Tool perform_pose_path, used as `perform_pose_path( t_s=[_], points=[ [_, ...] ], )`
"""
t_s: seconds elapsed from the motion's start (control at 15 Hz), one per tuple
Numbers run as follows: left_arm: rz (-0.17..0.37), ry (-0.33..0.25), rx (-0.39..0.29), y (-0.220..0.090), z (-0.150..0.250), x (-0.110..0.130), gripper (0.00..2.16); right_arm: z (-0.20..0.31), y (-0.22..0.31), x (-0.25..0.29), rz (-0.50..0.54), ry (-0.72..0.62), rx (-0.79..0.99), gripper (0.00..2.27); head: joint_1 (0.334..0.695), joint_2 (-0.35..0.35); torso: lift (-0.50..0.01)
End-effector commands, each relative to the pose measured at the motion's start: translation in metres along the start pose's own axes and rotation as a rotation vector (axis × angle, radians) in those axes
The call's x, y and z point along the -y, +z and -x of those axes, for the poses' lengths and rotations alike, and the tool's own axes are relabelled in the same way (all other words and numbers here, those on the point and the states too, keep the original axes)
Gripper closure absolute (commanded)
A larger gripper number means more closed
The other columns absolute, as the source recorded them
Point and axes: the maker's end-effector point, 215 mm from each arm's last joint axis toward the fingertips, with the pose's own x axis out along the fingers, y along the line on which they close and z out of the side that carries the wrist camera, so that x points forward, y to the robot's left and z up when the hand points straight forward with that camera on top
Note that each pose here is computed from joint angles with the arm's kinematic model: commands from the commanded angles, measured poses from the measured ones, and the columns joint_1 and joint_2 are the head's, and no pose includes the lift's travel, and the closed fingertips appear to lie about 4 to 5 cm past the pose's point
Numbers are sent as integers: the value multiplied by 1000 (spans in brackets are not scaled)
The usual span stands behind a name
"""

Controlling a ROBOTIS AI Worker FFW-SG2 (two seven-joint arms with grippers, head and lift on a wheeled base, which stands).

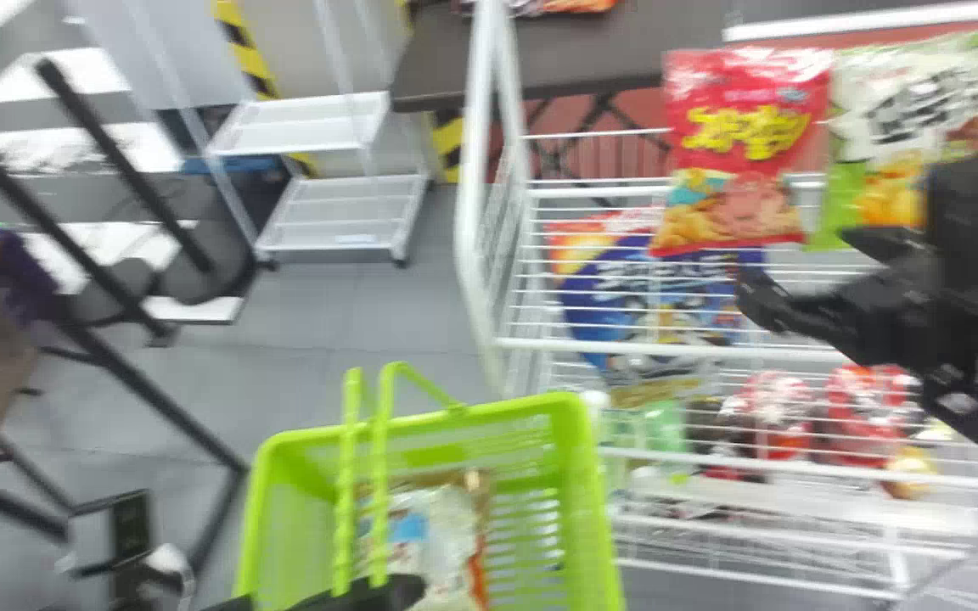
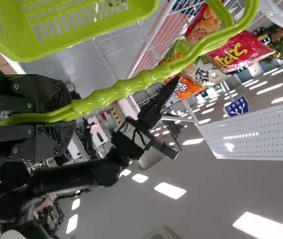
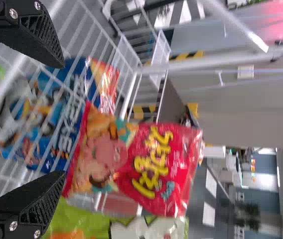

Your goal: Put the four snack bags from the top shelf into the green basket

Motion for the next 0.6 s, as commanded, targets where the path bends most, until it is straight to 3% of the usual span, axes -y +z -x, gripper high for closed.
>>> perform_pose_path(
  t_s=[0.0, 0.27, 0.4, 0.53],
  points=[
    [2, -11, 0, -1, 0, 2, 2148, -47, 10, 14, -16, -5, 46, 56, 695, 168, 0],
    [17, -8, -2, -7, 2, 3, 2148, -106, 28, 20, -42, 13, 108, 90, 695, 165, 0],
    [16, -9, 0, -7, 3, 3, 2148, -126, 32, 12, -58, 48, 121, 218, 695, 173, 0],
    [19, -8, 1, -8, 3, 3, 2148, -138, 29, 7, -58, 56, 98, 782, 695, 190, 0]
  ],
)
